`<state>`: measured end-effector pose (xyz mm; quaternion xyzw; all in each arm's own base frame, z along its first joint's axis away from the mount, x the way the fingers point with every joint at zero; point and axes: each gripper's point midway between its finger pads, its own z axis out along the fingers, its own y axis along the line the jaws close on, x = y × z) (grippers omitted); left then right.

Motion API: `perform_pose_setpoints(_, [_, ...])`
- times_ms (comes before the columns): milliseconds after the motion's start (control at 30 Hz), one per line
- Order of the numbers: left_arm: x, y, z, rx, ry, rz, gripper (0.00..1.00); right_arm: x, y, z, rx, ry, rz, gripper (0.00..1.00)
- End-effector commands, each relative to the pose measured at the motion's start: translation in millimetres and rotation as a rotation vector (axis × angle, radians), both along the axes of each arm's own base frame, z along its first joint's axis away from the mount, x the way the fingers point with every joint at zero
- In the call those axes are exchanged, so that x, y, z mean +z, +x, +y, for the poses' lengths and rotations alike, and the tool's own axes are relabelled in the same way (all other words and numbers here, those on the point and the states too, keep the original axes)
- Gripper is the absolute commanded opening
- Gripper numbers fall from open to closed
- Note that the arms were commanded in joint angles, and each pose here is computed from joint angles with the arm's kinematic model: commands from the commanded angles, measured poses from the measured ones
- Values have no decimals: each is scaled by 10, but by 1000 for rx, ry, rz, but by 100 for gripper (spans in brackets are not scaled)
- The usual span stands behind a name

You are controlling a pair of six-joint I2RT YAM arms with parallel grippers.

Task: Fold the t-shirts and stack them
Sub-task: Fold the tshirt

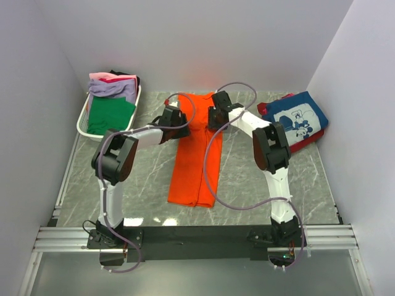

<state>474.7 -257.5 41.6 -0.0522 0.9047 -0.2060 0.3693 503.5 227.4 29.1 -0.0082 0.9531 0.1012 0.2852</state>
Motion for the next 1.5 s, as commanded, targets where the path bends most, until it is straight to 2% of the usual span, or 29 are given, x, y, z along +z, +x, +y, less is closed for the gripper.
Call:
perform_pose_setpoints(0, [781,-124,-23,-31,-61,-145,55,679,43,-14,23,34,-143,50])
perform_pose_setpoints(33, [847,-194,-12,-34,-65,-155,59,631,-70,-55,20,26,-129,50])
perform_pose_setpoints(67, [895,-243,38,-2,-45,-174,61,885,-113,-49,20,43,-179,50])
perform_pose_setpoints(100, [967,-384,108,5,-42,-184,63,945,-186,-59,13,46,-187,50])
perform_pose_setpoints(133, [977,-469,140,13,-38,-185,68,849,-331,-122,2,22,-165,50])
perform_pose_setpoints(167, [961,-575,158,17,-29,-180,70,1031,-429,-150,-7,33,-192,50])
perform_pose_setpoints(200, [911,-734,262,41,-22,-166,74,906,-628,-134,-4,24,-156,50])
perform_pose_setpoints(267, [825,-943,312,50,-14,-142,76,1033,-852,-155,-10,20,-174,50])
perform_pose_setpoints(433, [374,-1650,639,116,65,-10,79,713,-1673,-53,26,-41,-88,50])
perform_pose_setpoints(667, [218,-2339,827,121,89,77,80,556,-2533,37,66,-16,-14,50])
perform_pose_setpoints(900, [98,-2747,781,76,55,147,75,306,-3099,162,65,35,88,50])
perform_pose_setpoints(1067, [-46,-2965,690,36,60,197,75,249,-3310,302,80,73,124,50])
perform_pose_setpoints(1467, [-127,-3111,692,37,68,218,69,99,-3634,227,45,57,202,50])
